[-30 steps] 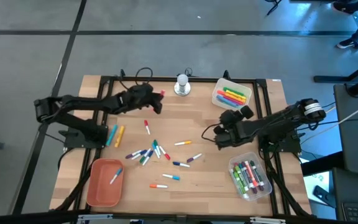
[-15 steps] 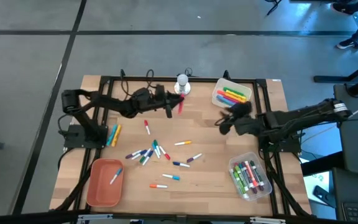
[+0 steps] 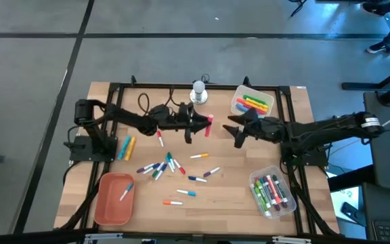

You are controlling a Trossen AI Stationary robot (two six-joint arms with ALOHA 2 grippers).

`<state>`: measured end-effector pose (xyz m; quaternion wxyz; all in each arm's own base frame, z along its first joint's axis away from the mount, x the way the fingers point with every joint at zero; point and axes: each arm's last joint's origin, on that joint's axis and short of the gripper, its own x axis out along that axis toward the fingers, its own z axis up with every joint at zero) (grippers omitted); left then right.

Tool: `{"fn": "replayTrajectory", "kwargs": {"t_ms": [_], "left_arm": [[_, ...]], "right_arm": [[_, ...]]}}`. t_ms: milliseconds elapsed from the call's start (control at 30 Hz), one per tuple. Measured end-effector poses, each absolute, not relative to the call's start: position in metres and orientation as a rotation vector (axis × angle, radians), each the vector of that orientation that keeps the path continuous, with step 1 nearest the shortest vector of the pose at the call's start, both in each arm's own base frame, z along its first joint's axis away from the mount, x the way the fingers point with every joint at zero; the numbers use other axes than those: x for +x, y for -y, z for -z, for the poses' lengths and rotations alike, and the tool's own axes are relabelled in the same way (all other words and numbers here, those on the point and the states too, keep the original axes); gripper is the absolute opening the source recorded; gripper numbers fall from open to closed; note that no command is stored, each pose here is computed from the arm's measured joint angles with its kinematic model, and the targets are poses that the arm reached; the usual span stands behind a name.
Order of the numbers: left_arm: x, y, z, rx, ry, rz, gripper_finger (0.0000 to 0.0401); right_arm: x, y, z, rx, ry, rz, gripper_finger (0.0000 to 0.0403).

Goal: Pick & Place Markers
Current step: Put the large orange highlighter pen into the white bin

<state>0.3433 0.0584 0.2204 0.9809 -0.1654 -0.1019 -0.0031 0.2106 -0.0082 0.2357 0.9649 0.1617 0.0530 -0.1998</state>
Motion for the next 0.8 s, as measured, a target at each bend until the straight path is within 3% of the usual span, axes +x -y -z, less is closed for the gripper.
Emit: {"fn": "replayTrajectory", "kwargs": {"t_ms": [500,800], "left_arm": [[0.345,-0.050,-0.220,-0.260,0.202,0.005,0.0086],[0.346,-0.044,-0.220,-0.261,0.192,0.032,0.0086]], "right_arm": [[0.260,0.008,-0.212,0.341,-0.120,0.206,0.0282],[0.277,0.008,-0.211,0.320,-0.157,0.201,0.0282]]}}
